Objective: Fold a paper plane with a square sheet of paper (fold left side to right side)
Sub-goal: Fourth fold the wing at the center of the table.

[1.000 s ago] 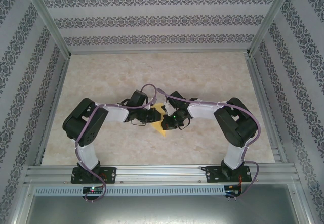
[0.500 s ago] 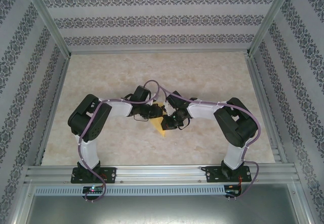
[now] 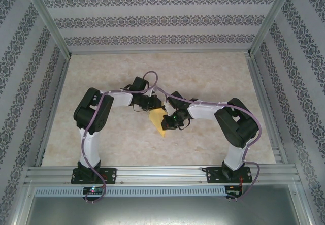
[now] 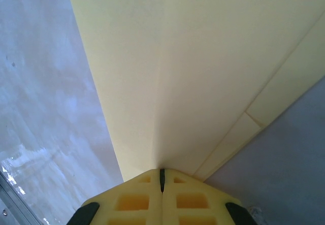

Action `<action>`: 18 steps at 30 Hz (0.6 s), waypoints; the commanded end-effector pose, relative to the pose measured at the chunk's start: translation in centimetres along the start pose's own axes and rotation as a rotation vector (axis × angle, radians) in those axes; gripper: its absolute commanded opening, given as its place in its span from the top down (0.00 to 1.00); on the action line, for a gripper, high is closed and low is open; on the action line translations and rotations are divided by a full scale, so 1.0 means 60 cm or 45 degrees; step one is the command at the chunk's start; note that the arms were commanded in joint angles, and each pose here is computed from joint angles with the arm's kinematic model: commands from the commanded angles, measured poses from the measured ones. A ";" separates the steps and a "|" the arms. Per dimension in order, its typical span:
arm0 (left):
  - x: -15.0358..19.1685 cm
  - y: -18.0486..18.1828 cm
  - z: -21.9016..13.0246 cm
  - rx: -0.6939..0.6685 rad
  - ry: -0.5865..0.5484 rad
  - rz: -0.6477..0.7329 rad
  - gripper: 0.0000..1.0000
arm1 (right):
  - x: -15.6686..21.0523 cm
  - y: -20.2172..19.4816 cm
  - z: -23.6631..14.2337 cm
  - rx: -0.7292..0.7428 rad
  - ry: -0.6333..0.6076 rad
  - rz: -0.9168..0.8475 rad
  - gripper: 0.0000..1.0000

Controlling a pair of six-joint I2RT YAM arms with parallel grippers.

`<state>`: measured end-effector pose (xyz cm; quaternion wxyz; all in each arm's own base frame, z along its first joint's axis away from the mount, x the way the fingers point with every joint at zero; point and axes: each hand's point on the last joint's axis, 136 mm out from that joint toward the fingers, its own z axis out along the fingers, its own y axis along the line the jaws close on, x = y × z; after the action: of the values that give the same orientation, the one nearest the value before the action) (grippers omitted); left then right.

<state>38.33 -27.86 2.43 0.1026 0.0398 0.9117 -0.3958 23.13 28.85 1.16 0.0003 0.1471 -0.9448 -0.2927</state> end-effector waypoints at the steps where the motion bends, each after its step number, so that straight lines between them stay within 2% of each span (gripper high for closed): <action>1: -0.070 0.092 -0.021 -0.211 -0.161 0.034 0.84 | 0.125 -0.100 0.028 0.288 0.301 0.145 1.00; 12: -0.132 0.096 -0.045 -0.181 -0.188 0.038 0.79 | 0.121 -0.093 0.029 0.266 0.291 0.141 1.00; 18: -0.150 0.046 -0.095 -0.128 -0.265 0.088 0.75 | 0.082 -0.056 0.021 0.141 0.171 0.107 1.00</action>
<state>46.34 -22.47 3.35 0.1796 0.0098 0.9172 -0.3555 23.30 28.99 1.34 -0.0095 0.1487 -0.9424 -0.2994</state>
